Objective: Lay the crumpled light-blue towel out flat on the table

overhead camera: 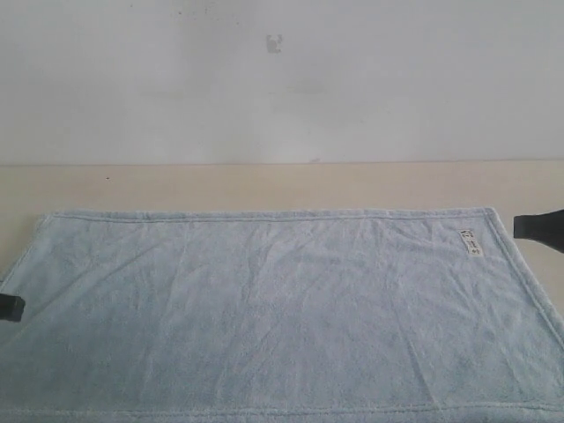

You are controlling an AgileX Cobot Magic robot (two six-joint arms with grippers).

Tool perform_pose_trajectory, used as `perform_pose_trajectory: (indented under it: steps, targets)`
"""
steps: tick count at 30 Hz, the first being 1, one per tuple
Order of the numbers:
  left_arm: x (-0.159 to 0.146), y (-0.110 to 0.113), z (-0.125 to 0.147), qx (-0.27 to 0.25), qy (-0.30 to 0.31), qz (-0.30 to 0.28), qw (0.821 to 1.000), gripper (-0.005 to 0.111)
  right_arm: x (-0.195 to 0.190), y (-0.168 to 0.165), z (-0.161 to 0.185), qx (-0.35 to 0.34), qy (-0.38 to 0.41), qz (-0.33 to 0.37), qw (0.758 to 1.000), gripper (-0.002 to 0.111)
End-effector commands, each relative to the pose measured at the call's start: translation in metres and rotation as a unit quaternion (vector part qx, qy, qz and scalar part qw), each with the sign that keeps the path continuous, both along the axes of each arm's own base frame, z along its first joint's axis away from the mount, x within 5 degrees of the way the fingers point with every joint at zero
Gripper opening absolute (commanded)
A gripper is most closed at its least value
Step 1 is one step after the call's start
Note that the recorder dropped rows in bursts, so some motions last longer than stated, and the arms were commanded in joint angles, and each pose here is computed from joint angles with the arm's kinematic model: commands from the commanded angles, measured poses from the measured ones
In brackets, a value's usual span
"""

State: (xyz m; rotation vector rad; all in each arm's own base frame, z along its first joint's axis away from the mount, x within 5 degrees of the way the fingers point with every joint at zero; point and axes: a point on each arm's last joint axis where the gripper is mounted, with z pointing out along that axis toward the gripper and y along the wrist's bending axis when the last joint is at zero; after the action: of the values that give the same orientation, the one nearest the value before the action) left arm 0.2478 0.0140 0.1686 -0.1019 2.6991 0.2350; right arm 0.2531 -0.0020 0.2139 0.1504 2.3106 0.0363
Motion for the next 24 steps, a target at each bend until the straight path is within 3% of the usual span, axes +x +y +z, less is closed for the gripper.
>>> perform_pose_trajectory:
  steps: [1, 10, 20, 24]
  targets:
    - [0.007, -0.002, 0.023, -0.01, -0.06, -0.006, 0.998, 0.004, 0.033, -0.002, 0.003, -0.049, 0.039, 0.035, 0.997, 0.0]
    - [0.056, 0.0, 0.05, 0.016, -0.109, -0.023, 0.994, 0.004, 0.119, -0.005, -0.011, -0.091, 0.124, 0.063, 0.986, 0.0]
    - [0.154, 0.008, 0.025, 0.055, -0.041, -0.023, 0.997, 0.004, 0.201, -0.002, -0.035, -0.089, 0.208, 0.115, 0.967, 0.0]
    - [0.186, 0.022, 0.015, 0.034, -0.002, -0.027, 0.999, 0.004, 0.215, 0.002, -0.04, -0.08, 0.212, 0.139, 0.964, 0.0]
